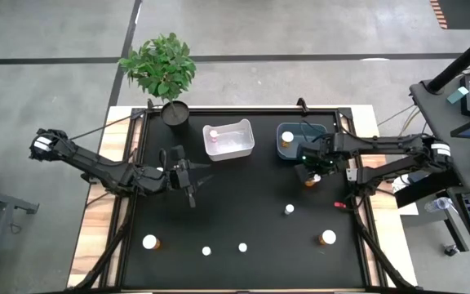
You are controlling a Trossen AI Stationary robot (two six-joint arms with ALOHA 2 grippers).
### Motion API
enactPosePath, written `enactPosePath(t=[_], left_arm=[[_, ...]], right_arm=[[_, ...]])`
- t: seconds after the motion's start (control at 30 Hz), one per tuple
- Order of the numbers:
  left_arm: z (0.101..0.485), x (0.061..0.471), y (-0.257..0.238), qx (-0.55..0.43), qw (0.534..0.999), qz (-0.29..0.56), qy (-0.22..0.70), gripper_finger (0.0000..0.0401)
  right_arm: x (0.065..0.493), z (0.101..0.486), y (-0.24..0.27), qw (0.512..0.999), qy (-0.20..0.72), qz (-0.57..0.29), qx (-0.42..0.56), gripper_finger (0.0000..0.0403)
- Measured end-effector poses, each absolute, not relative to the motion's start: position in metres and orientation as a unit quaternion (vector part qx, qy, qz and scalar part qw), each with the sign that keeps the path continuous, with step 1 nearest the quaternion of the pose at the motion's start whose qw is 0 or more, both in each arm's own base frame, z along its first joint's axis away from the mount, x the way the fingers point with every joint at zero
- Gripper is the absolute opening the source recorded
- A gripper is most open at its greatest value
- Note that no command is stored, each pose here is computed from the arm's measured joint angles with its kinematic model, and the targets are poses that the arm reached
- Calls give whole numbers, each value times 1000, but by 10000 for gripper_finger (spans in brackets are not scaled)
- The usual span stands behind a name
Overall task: Pick and place medicine bottles into bin by pill shape (circle, oval)
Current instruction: Put the orange capsule bottle into the blue bin
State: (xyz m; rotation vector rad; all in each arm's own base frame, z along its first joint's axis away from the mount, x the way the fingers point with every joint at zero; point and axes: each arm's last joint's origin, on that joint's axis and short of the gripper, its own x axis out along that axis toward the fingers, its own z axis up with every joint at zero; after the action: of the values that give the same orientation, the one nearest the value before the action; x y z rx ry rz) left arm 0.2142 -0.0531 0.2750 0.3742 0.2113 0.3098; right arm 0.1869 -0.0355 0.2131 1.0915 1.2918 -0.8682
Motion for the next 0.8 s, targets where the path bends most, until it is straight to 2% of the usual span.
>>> enactPosePath(t=[0.4, 0.8], left_arm=[[275, 214, -53, 186, 965, 153, 105, 136], [275, 214, -53, 187, 965, 153, 105, 136]], right_arm=[[239, 255, -44, 650, 539, -321, 429, 202], [275, 282, -82, 675, 568, -307, 357, 201]])
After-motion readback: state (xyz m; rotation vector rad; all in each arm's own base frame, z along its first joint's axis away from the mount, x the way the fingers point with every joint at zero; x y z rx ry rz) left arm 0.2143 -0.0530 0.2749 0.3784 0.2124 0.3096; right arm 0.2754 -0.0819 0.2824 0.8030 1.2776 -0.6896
